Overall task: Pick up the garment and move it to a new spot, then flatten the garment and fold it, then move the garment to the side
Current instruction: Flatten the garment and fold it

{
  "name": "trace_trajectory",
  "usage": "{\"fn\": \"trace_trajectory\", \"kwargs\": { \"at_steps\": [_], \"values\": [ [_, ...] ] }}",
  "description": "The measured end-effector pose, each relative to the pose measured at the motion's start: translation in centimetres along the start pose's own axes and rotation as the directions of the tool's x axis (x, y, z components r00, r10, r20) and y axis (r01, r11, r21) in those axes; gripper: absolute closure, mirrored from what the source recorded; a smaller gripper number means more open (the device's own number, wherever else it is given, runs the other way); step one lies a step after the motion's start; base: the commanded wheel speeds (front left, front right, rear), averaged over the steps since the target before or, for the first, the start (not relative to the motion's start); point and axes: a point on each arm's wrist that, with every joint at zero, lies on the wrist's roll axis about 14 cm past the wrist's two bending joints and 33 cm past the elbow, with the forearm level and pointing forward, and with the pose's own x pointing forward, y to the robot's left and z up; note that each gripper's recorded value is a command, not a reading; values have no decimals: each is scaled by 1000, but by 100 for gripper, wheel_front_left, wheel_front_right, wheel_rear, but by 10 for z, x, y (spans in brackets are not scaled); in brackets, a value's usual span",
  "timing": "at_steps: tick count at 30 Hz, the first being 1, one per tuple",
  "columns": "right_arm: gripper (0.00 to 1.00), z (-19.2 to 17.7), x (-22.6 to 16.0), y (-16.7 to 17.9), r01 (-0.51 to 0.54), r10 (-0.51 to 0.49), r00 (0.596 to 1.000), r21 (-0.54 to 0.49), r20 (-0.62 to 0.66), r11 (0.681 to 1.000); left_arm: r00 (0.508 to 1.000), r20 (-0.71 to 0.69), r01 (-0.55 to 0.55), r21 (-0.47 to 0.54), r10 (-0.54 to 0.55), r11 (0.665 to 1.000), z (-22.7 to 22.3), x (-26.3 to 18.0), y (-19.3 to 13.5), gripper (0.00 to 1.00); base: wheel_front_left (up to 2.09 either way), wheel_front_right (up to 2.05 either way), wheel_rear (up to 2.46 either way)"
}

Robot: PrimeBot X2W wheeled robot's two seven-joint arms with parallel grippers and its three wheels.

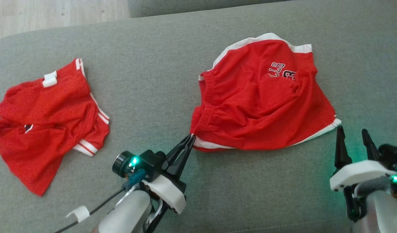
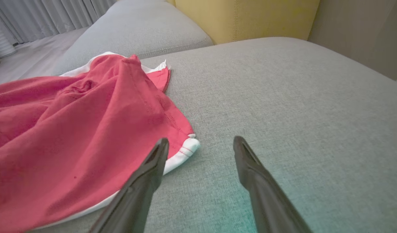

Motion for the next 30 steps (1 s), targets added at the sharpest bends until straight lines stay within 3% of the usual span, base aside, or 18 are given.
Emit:
{"fn": "trace_trajectory", "kwargs": {
  "at_steps": [9, 16, 17, 18, 19, 25, 30],
  "values": [
    [0, -25, 18, 1, 10, -12, 986, -9, -165, 1000, 999, 38, -11, -14, 12, 1000, 8, -1, 2, 100, 0, 0, 0],
    [0, -34, 32, 12, -22, 11, 977, -51, -215, 998, 999, 45, -15, -26, 16, 1000, 7, -1, 4, 100, 0, 0, 0],
    [13, -33, 33, 14, -28, 15, 976, -58, -217, 998, 999, 44, -16, -27, 18, 1000, 7, -2, 5, 100, 0, 0, 0],
    [51, -34, 34, 16, -34, 19, 976, -64, -219, 997, 999, 43, -17, -27, 18, 999, 7, -2, 5, 100, 0, 0, 0],
    [100, -33, 35, 17, -39, 23, 976, -67, -219, 997, 999, 43, -17, -27, 18, 999, 7, -2, 5, 100, 0, 0, 0],
    [100, -23, 33, 24, -56, 46, 985, -61, -164, 997, 998, 51, -21, -11, 21, 1000, 11, -5, 4, 100, 0, 0, 0],
    [100, 18, 30, 29, -65, 65, 998, 13, -17, 998, 996, 91, -24, -7, 25, 1000, 28, -6, 2, 100, 0, 0, 0]
  ]
}}
